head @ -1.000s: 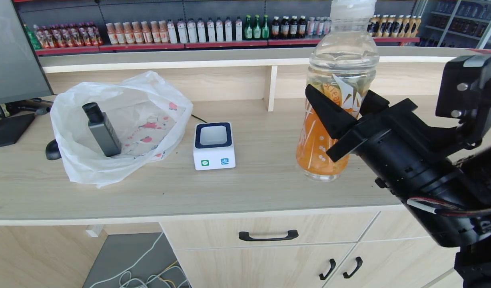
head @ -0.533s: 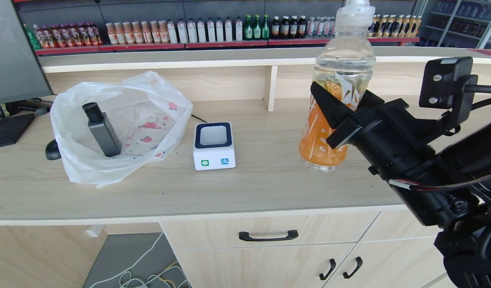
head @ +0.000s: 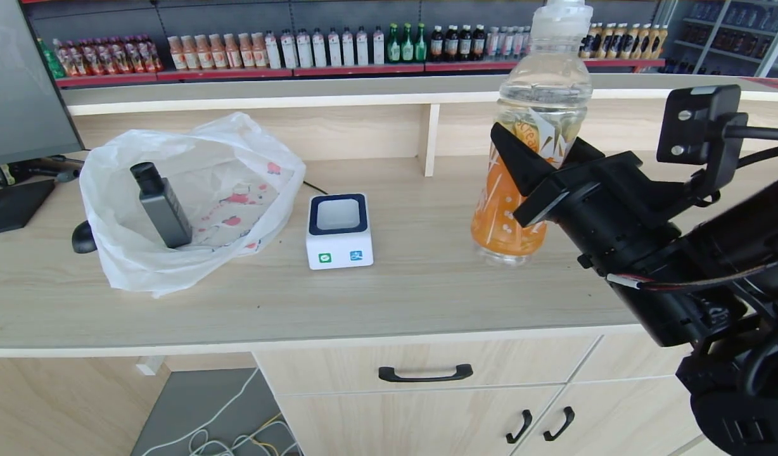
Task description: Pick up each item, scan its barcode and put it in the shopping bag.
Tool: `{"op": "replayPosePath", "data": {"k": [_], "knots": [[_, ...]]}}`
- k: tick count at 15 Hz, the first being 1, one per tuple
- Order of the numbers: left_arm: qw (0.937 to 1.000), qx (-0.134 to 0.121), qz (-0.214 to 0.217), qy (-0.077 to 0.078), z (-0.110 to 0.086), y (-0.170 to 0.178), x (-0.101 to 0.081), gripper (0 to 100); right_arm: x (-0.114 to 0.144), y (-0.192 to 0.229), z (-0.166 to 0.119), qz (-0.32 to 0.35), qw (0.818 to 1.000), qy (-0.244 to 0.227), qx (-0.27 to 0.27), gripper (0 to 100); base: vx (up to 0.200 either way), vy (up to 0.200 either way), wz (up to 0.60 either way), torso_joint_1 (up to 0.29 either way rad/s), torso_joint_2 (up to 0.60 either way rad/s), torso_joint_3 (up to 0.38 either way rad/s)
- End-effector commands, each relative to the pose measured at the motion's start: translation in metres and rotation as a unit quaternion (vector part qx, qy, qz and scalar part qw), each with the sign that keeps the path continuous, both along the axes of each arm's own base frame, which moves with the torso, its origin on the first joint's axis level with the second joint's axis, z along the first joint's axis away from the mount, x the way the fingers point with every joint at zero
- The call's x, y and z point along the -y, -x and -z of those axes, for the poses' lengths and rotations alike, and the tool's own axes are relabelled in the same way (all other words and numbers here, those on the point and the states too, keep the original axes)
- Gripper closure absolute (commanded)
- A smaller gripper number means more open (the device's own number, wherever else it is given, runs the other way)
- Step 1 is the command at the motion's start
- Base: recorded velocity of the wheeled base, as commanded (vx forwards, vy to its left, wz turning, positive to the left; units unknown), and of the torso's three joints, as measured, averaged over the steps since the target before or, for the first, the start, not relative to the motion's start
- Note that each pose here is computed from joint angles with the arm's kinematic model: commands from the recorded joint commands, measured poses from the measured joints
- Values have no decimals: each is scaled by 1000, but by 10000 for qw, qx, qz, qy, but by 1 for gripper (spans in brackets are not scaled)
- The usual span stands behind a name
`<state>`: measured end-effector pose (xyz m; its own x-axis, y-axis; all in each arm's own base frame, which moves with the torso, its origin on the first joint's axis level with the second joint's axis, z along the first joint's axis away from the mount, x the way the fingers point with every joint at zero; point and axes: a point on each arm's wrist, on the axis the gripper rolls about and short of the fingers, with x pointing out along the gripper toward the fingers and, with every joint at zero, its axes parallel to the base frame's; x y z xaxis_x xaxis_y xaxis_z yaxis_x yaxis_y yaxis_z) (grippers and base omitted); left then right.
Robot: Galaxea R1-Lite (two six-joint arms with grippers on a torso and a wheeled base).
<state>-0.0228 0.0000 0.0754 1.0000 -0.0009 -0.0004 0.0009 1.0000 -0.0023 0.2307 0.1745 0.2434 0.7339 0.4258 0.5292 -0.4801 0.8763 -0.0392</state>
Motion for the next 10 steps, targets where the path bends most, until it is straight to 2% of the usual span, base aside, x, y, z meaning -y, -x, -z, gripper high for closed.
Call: {"op": "replayPosePath", "data": {"k": [1,10], "knots": [[10000,2,-4,4,0,0,0,0,0,0,0,0,10000,0,8,100,0,200,0,2,2,7],[10000,2,-4,11,0,0,0,0,1,0,-3,-9,10000,-62,25,100,0,200,0,1,2,1]]}}
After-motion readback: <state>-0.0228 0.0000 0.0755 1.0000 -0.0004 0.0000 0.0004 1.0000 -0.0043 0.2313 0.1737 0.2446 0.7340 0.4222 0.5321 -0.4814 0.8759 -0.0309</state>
